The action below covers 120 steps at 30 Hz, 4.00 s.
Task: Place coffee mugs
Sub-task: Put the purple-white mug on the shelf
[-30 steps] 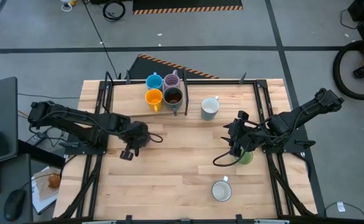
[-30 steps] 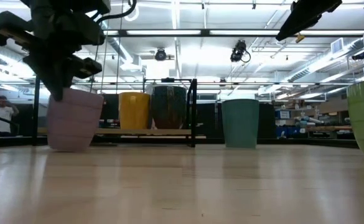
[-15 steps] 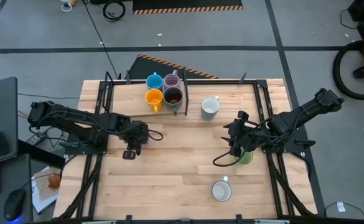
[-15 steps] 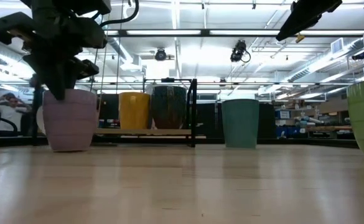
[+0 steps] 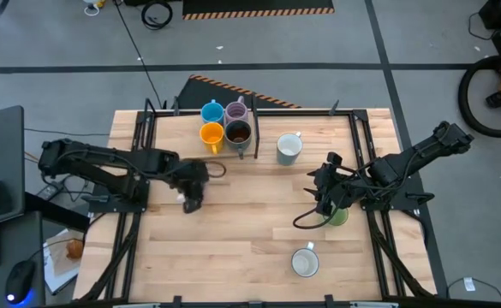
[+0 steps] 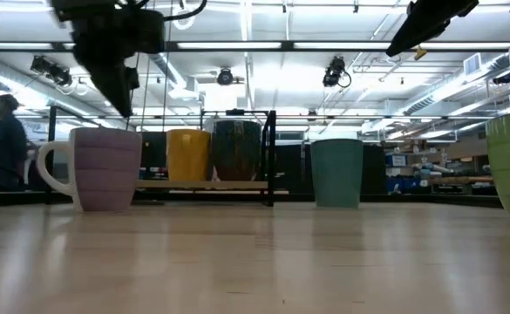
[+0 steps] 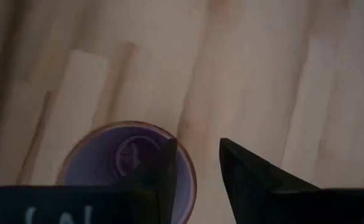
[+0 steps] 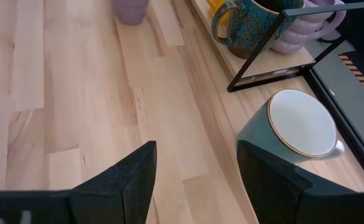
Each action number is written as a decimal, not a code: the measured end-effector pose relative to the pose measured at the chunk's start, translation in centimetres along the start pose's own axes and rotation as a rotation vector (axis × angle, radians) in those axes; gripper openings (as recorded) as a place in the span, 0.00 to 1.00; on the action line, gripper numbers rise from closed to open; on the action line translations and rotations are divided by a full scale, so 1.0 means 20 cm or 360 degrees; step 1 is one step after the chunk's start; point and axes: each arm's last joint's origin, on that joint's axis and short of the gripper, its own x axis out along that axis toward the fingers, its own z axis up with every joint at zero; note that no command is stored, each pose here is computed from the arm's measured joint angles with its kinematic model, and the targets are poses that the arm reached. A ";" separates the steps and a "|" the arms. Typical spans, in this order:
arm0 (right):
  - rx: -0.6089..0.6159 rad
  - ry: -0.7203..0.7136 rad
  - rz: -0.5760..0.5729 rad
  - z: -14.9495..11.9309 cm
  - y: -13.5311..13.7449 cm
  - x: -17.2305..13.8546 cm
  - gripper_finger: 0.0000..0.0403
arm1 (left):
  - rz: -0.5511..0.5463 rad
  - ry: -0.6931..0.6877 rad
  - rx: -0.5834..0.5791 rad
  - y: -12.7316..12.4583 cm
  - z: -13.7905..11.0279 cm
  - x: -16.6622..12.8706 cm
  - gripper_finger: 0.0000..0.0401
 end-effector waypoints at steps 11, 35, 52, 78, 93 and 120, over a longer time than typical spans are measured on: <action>-0.0014 -0.0015 0.0005 0.01 0.00 0.00 0.57 | 0.0081 -0.0001 -0.0771 0.06 0.06 0.02 0.31; -0.0116 -0.0019 0.0000 0.01 0.00 0.00 0.57 | 0.0150 0.0546 0.0121 -0.27 -0.25 -0.04 0.31; -0.0154 -0.0050 -0.0066 0.03 -0.02 0.02 0.57 | 0.0304 0.0257 -0.0003 -0.19 -0.48 0.14 0.31; -0.0136 -0.0068 -0.0044 0.03 -0.02 0.02 0.57 | 0.0926 -0.0039 -0.0091 -0.06 -0.52 0.15 0.31; -0.0133 -0.0073 -0.0042 0.04 -0.02 0.02 0.57 | 0.0652 0.0333 -0.0297 -0.09 -0.43 0.04 0.31; -0.0137 -0.0089 -0.0036 0.04 -0.02 0.02 0.57 | 0.0499 0.0202 -0.0671 -0.11 0.03 0.14 0.31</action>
